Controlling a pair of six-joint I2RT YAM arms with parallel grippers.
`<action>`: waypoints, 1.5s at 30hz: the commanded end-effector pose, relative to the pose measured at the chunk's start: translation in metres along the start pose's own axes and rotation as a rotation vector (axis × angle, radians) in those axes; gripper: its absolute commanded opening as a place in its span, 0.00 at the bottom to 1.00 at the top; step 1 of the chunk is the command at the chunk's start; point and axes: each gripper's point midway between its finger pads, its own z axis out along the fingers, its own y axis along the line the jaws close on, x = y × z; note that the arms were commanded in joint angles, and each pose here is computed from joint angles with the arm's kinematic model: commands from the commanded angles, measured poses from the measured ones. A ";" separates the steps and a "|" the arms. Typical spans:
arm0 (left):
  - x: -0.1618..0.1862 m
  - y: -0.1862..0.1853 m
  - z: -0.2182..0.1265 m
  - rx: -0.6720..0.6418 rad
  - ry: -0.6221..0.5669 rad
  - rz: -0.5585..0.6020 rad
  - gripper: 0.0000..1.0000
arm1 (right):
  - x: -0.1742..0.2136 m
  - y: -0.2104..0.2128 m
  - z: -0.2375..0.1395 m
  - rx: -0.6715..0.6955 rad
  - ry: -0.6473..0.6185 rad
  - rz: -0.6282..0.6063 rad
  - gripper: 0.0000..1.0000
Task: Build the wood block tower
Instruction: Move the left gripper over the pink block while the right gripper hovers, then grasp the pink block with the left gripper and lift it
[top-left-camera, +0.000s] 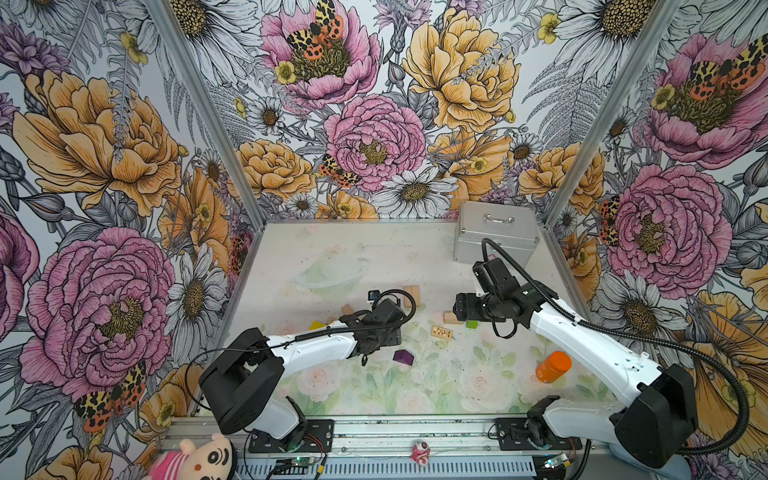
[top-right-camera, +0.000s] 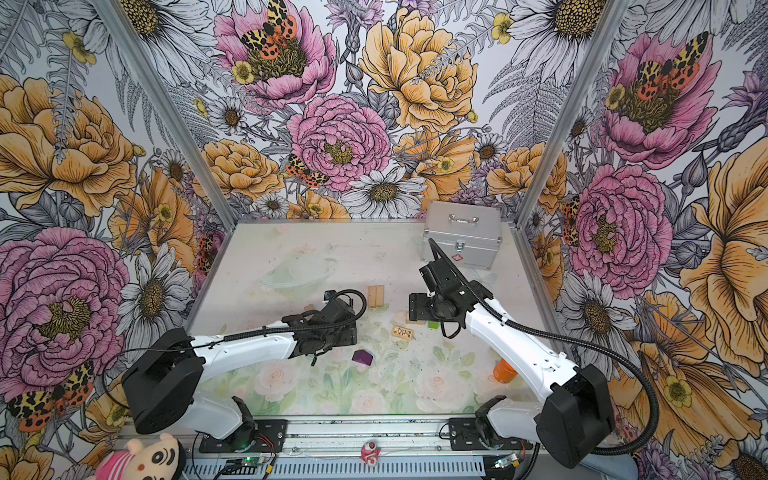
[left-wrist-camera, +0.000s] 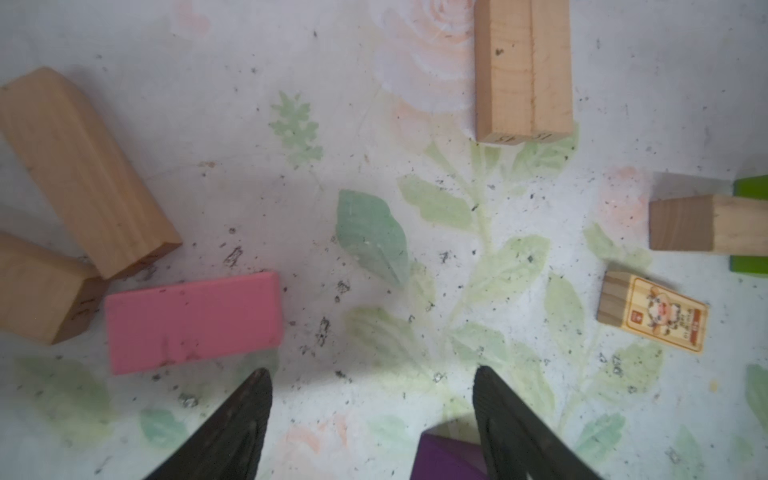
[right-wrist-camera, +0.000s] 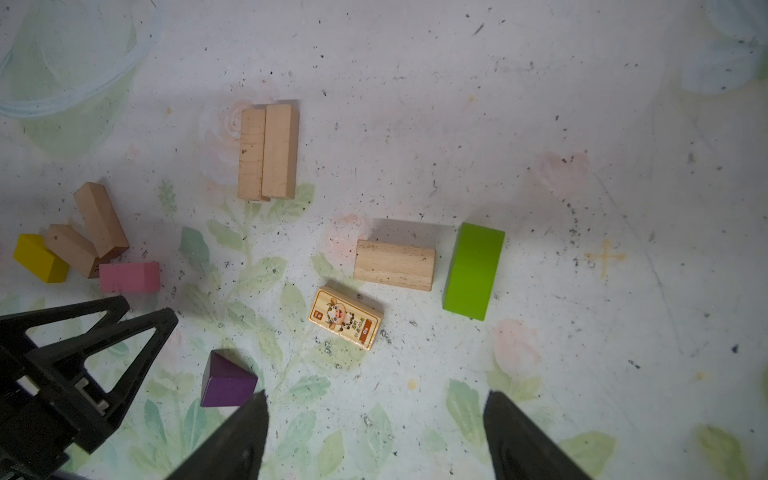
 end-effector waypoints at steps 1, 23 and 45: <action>-0.008 0.026 -0.010 -0.099 -0.049 0.001 0.81 | -0.002 -0.004 -0.001 0.017 -0.005 -0.011 0.84; -0.001 0.059 0.017 -0.176 0.008 -0.032 0.83 | -0.005 -0.002 0.000 0.008 -0.001 -0.015 0.86; -0.003 0.057 0.038 -0.194 0.035 -0.035 0.80 | -0.003 -0.009 0.003 0.025 0.007 -0.018 0.86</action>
